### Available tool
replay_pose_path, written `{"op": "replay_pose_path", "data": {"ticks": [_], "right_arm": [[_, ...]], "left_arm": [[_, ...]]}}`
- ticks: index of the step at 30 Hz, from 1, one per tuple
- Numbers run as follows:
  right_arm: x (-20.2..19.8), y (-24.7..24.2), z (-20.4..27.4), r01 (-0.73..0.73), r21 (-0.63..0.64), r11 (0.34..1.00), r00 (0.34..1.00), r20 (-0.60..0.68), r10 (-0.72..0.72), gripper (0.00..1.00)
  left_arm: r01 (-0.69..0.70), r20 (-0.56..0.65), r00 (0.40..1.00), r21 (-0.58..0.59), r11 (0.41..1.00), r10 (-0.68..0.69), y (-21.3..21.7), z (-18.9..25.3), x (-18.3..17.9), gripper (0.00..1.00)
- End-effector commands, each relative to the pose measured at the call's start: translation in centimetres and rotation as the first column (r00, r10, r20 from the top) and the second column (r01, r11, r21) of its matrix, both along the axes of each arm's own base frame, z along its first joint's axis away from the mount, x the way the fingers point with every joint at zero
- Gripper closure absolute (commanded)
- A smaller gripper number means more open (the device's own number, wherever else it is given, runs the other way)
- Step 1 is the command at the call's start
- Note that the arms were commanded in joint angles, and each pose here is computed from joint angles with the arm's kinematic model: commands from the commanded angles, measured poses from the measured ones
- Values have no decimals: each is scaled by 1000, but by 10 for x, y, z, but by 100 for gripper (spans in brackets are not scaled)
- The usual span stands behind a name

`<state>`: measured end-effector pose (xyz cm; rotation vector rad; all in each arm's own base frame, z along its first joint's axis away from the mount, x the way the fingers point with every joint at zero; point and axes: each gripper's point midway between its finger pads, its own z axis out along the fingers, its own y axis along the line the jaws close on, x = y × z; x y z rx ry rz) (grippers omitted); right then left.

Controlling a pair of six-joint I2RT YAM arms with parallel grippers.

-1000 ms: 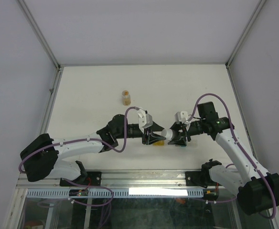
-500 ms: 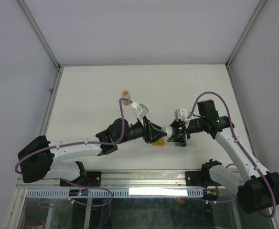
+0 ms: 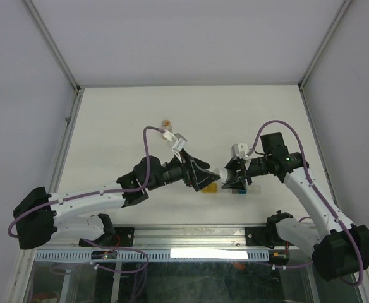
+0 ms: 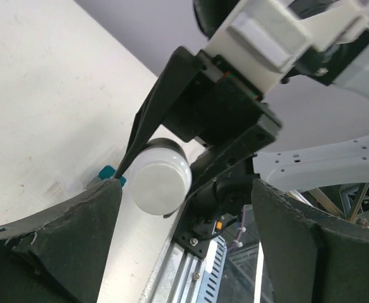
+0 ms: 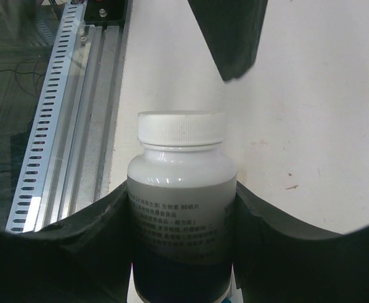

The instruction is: Sort the pills into containers

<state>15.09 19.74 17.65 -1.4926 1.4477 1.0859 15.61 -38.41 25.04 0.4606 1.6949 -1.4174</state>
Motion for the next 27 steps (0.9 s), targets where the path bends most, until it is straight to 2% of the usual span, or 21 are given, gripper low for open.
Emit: {"op": "replay_pose_path", "data": {"ticks": [1,3,6,10,13,16,21,27], "right_arm": [[-1,4,21,-26,58,998,999,31,25,100],[-1,4,22,-28,59,998,999,38,26,100],[-2,4,23,-32,62,998,999,45,29,100],[-4,3,22,-42,61,997,997,59,39,100],[-6,3,24,-53,64,997,996,76,48,100],[-8,3,25,-62,70,996,995,89,55,100],[-10,4,26,-77,75,994,994,88,70,100],[-11,6,23,-85,69,994,994,75,79,100]], "left_arm": [[16,72,997,-46,999,-13,21,27,-16,10],[11,153,988,-40,999,-5,31,31,-18,1],[31,335,942,-46,998,-14,40,44,-23,1],[155,603,785,34,987,-144,30,45,-39,1],[175,714,673,97,980,-191,21,40,-39,1],[177,752,625,126,976,-210,14,36,-32,1],[149,772,604,136,979,-199,3,27,-20,2],[131,766,613,142,981,-193,-4,21,-10,16]]}}
